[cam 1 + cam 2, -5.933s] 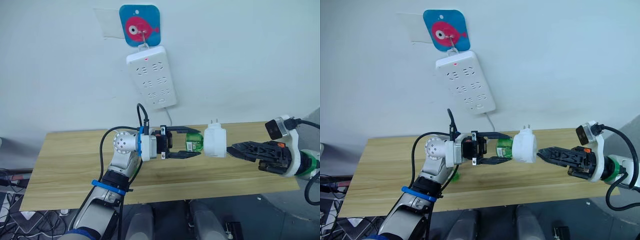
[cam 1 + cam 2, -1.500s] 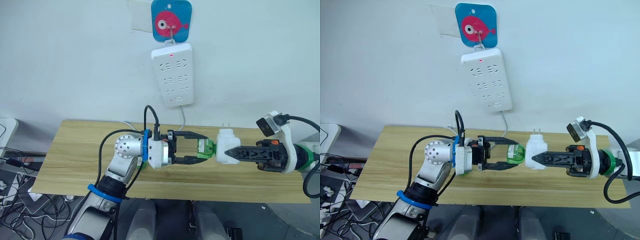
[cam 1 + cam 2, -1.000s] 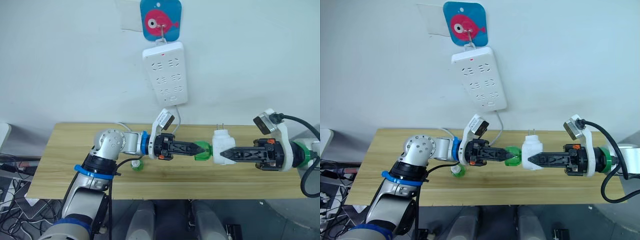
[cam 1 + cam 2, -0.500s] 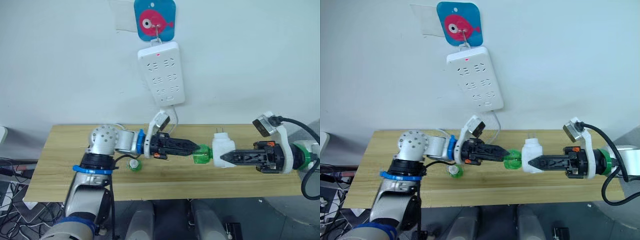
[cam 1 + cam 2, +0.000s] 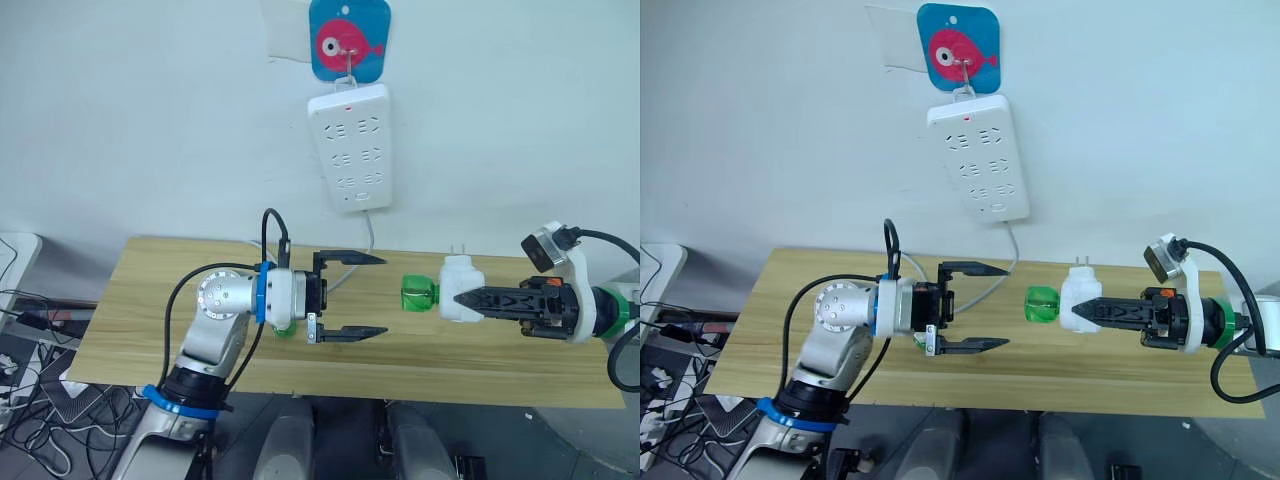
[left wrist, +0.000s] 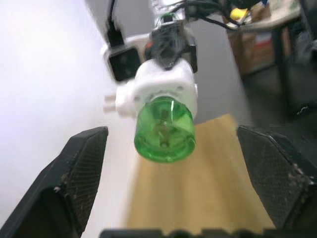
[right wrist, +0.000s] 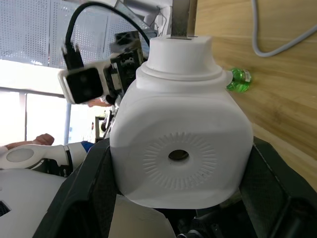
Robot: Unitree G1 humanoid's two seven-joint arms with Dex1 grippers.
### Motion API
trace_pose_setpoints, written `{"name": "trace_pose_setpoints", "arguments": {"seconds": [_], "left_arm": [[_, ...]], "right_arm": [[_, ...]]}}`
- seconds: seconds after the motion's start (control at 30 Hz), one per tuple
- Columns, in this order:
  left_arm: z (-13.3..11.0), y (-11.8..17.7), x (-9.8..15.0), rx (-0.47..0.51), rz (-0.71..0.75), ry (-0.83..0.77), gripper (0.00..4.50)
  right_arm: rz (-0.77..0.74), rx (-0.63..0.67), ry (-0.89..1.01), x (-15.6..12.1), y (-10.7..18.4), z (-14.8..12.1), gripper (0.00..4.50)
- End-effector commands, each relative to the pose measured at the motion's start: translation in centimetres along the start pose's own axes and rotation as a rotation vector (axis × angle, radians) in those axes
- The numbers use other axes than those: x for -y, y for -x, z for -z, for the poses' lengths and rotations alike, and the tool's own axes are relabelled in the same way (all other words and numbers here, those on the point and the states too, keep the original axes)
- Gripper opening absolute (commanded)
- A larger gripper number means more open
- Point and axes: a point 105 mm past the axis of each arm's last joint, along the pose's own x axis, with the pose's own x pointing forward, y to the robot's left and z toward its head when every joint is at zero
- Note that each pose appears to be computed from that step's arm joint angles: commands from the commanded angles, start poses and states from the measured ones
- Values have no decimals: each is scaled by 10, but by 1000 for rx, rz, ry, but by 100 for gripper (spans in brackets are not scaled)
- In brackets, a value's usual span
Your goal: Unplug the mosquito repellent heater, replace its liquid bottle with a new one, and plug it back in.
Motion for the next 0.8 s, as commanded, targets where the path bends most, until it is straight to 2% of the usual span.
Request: {"name": "trace_pose_setpoints", "arguments": {"seconds": [0.03,0.47,0.57,0.73,0.8], "left_arm": [[-2,-11,-1,28,22,-165,446],[7,-26,-10,54,-28,-238,446],[7,-26,-8,58,-17,-238,387],[4,-27,-9,71,-22,-241,228],[2,-28,-9,80,-25,-245,218]], "right_arm": [[-76,3,58,-18,-2,-4,297],[-121,-1,86,-24,-12,-3,297],[-121,-3,83,-23,-12,-2,297],[-124,-4,82,-23,-13,0,297],[-123,-1,81,-22,-14,-1,297]]}}
